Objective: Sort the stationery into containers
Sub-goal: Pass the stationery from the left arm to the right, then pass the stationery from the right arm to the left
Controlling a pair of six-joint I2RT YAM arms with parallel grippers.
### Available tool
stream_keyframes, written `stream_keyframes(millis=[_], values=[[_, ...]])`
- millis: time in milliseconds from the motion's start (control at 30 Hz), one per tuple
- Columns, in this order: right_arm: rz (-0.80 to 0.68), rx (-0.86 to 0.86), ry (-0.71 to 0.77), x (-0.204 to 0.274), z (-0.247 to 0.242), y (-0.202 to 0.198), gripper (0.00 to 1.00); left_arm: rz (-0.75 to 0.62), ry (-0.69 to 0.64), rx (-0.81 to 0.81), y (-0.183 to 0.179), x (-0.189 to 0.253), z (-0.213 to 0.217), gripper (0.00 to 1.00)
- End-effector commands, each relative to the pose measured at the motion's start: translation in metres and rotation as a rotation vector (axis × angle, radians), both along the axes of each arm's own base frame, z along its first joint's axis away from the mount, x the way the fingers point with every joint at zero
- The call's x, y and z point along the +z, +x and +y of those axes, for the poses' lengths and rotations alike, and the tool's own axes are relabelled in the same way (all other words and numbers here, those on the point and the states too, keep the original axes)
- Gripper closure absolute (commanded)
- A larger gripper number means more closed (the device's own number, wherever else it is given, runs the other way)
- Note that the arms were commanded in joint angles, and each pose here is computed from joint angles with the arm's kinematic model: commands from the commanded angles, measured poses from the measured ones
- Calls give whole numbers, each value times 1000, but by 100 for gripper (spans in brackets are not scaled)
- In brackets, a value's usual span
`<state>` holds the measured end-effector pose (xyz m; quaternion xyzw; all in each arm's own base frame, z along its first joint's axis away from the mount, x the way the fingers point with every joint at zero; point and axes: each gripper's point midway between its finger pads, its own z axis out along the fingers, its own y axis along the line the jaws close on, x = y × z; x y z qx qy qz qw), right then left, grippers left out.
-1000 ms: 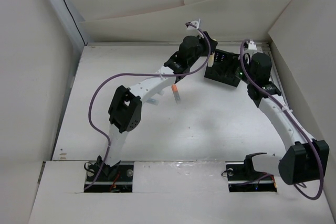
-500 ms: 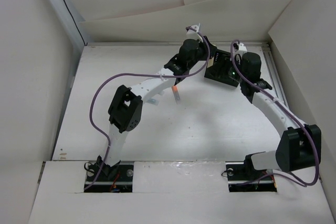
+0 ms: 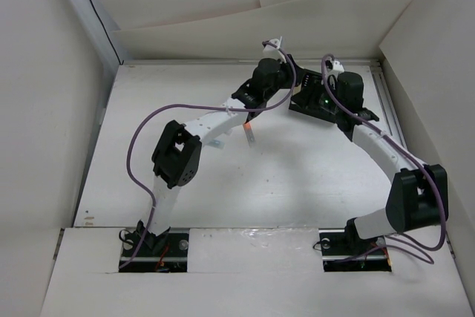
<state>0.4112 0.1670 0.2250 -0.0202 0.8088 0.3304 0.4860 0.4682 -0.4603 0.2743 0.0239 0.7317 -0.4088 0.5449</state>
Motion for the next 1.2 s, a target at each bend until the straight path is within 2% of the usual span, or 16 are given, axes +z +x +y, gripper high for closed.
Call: stream_keyframes(millis=[0, 33, 100, 167, 267, 300, 467, 600, 667, 700, 767, 867, 1000, 1167], values=[[-88, 9, 31, 30, 5, 11, 64, -107, -110, -3, -12, 75, 15, 94], [-87, 21, 34, 30, 6, 10, 71, -107, -110, -3, -12, 75, 15, 94], [-90, 27, 46, 32, 8, 9, 75, -107, -110, -3, -12, 75, 15, 94], [-75, 24, 52, 28, 8, 8, 88, -107, -110, -12, -13, 75, 14, 94], [-78, 28, 79, 35, 7, 6, 97, -107, -110, -12, -13, 75, 14, 94], [-91, 38, 95, 42, 6, 4, 97, -107, -110, -12, -13, 75, 14, 92], [-54, 68, 171, 49, 1, -7, 98, -112, -89, 9, -8, 74, 22, 70], [-53, 85, 179, 50, -4, -9, 98, -101, -89, -15, -5, 71, 25, 69], [-39, 92, 158, 42, -7, -9, 98, -79, -82, -60, -6, 76, 24, 60], [-55, 94, 158, 49, -7, -7, 98, -67, -74, -87, -9, 75, 20, 60], [-46, 91, 91, 38, -11, -4, 98, -26, -46, -158, -7, 64, 18, 54], [-39, 66, 16, 27, -19, 3, 100, 58, -12, -225, -3, 49, 27, 54], [-32, 88, -30, 17, -9, 7, 100, 97, 14, -222, 1, 43, 44, 54], [-54, 94, -93, 19, 9, 7, 100, 129, 91, -206, -1, 32, 52, 45]])
